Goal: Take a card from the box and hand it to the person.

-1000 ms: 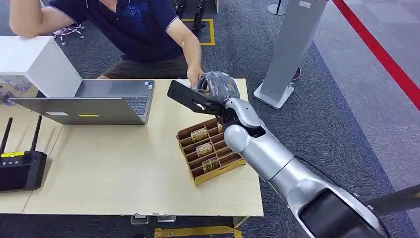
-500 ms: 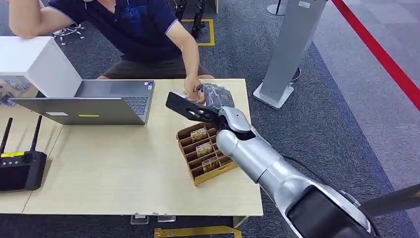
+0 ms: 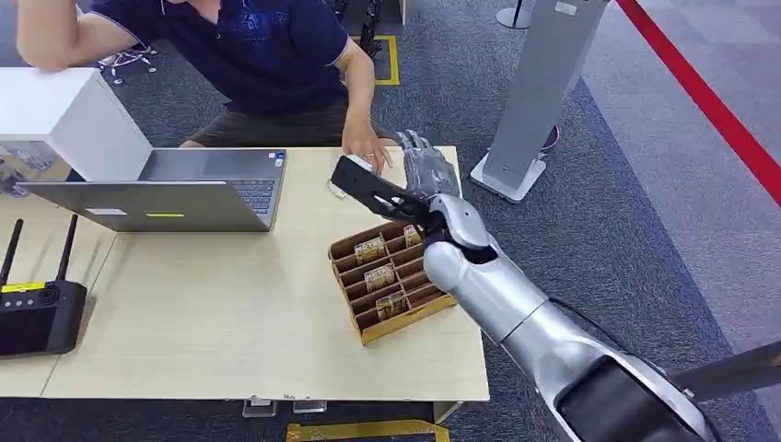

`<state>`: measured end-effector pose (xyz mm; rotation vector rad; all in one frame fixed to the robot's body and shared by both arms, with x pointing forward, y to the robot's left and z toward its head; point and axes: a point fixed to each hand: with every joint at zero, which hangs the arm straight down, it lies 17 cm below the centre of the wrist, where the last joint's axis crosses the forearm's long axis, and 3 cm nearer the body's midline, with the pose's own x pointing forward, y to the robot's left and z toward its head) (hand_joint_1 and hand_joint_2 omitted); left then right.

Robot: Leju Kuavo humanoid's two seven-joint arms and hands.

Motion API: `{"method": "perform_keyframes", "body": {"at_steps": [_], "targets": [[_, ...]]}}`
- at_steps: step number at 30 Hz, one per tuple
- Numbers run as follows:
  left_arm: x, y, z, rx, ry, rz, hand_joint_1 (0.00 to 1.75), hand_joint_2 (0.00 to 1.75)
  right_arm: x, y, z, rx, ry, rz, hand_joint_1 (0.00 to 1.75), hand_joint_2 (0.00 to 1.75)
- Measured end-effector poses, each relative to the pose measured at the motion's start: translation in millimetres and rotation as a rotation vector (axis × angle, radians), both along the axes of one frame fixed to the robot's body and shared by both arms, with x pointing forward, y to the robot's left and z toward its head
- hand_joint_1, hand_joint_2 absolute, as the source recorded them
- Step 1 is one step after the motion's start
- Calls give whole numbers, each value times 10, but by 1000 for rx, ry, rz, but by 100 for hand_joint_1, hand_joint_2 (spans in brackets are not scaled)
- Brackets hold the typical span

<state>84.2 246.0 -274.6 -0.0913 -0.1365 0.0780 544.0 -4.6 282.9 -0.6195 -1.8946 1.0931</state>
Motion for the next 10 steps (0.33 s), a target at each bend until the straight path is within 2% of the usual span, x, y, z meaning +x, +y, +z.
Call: {"method": "perform_keyframes", "body": {"at_steps": [6,10], "targets": [[-25,39,-9,8,8,25,0,0,-296,-352,231,196,8,36,0,175],[-47,45,-14,11,12,30,0,0,-609,-551,129,308,39,93,0,175]]}}
